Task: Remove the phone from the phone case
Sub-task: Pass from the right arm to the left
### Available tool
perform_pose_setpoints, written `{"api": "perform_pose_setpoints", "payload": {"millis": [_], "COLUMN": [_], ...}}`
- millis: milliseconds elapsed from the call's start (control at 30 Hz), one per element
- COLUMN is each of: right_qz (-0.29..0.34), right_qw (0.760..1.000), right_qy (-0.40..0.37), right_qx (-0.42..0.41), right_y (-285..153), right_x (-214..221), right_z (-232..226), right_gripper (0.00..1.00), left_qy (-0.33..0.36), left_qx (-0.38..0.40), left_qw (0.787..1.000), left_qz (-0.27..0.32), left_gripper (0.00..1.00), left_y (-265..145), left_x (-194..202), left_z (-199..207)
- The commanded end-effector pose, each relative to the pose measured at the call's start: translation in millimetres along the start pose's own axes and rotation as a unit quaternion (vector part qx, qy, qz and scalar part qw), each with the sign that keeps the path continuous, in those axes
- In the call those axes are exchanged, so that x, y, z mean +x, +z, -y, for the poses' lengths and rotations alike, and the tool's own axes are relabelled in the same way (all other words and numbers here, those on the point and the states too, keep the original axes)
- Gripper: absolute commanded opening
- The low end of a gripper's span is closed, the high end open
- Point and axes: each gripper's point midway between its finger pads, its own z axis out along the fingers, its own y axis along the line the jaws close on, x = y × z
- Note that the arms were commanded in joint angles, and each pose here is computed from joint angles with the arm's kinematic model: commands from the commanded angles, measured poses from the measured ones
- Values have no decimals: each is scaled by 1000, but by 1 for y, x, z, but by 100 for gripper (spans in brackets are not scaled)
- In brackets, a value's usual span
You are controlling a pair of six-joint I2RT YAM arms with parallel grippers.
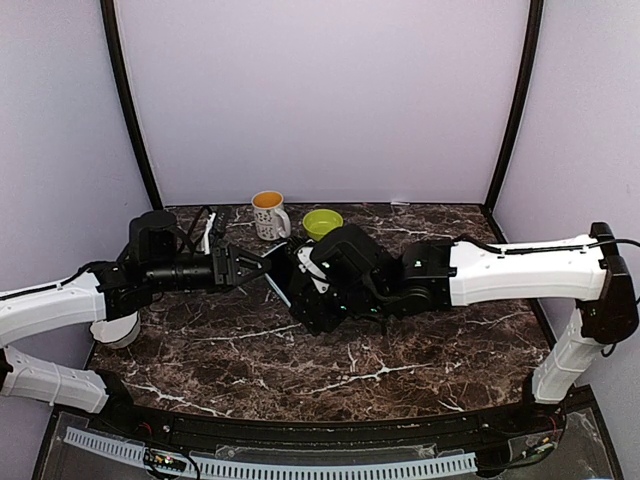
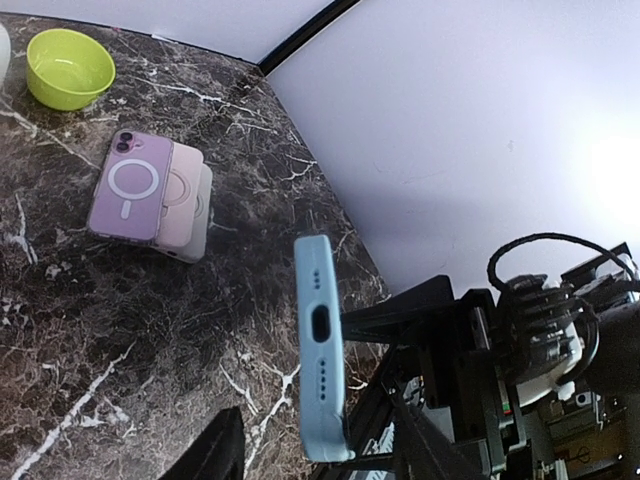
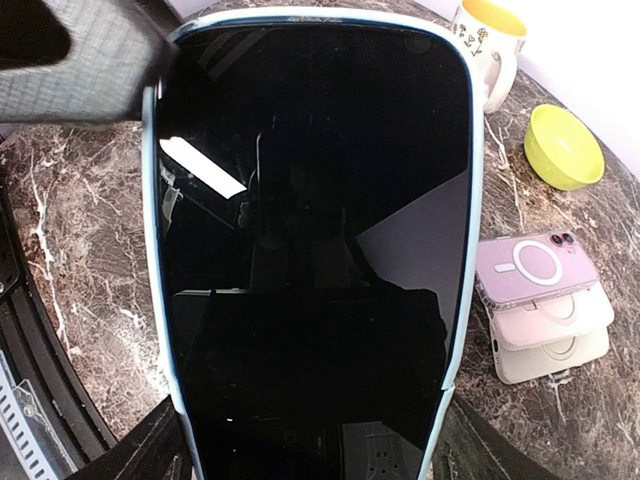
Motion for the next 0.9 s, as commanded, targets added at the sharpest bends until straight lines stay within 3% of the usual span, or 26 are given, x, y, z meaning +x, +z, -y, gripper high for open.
{"api": "perform_pose_setpoints", "payload": {"millis": [0, 233, 400, 433, 567, 733, 867], "right_qz": [54, 48, 52, 54, 67, 69, 95], "right_qw": [998, 999, 998, 998, 997, 993, 987], "right_qy": [14, 8, 11, 13, 40, 84, 129], "right_qx": [-12, -15, -15, -11, 22, 53, 15], "right_y": [-14, -13, -14, -15, -23, -35, -56], "right_x": [-36, -33, -33, -34, -40, -45, -54], "right_z": [-10, -14, -14, -12, 3, 36, 50], "right_gripper": [58, 58, 59, 63, 97, 99, 99], "left_qy": [19, 20, 23, 25, 34, 71, 111], "left_qx": [8, 7, 13, 16, 26, 34, 55], "left_qw": [1000, 999, 999, 999, 997, 992, 984], "left_qz": [22, 24, 36, 40, 59, 98, 125], "left_gripper": [48, 27, 2, 0, 0, 0, 0], "left_y": [4, 8, 7, 6, 1, -11, -20], "left_x": [-13, -12, -14, -16, -22, -37, -51], "left_z": [12, 13, 15, 17, 24, 37, 57]}}
